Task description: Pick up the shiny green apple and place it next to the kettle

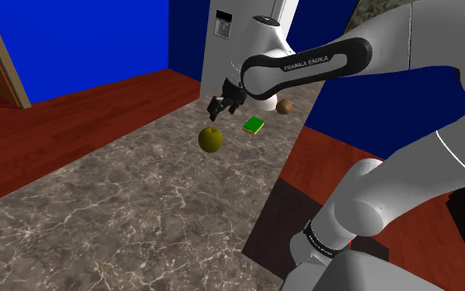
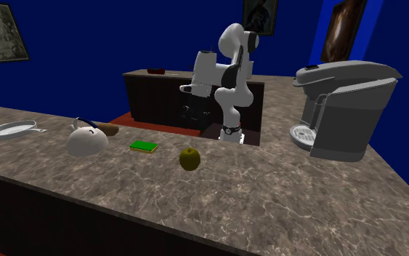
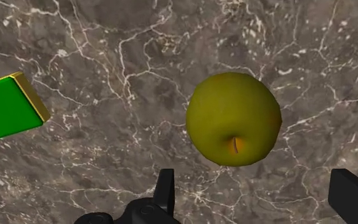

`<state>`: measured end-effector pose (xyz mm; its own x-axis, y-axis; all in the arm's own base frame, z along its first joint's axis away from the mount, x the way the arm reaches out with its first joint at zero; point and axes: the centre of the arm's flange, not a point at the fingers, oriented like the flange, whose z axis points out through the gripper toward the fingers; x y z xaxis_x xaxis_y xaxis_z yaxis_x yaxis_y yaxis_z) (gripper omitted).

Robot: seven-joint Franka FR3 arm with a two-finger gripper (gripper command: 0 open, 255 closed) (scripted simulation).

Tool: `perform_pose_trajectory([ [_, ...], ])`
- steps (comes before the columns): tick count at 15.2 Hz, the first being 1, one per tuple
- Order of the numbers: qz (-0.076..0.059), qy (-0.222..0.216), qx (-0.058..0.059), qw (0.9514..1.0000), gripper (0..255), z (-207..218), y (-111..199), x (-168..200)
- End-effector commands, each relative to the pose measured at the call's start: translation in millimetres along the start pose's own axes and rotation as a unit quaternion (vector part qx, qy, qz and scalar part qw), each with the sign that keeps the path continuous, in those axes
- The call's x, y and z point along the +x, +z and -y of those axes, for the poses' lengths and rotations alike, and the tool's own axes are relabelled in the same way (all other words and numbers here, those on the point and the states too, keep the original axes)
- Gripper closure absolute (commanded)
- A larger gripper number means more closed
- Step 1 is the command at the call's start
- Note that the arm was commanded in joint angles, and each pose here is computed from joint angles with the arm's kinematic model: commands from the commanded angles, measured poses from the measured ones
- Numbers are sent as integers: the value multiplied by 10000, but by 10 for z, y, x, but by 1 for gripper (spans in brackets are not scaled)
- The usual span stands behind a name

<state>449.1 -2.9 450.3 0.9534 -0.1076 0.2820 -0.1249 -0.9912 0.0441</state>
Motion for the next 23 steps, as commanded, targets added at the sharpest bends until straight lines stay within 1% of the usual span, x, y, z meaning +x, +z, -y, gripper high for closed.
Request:
perform_pose_trajectory([
  [1,-90,28,60,9999,0,24,229,100],
  [2,-113,37,78,9999,0,29,302,132],
  [10,-113,37,78,9999,0,35,701,141],
  [17,-113,37,78,9999,0,35,701,141],
  [18,-113,37,78,9999,255,35,701,141],
  [23,-113,37,78,9999,255,34,701,138],
])
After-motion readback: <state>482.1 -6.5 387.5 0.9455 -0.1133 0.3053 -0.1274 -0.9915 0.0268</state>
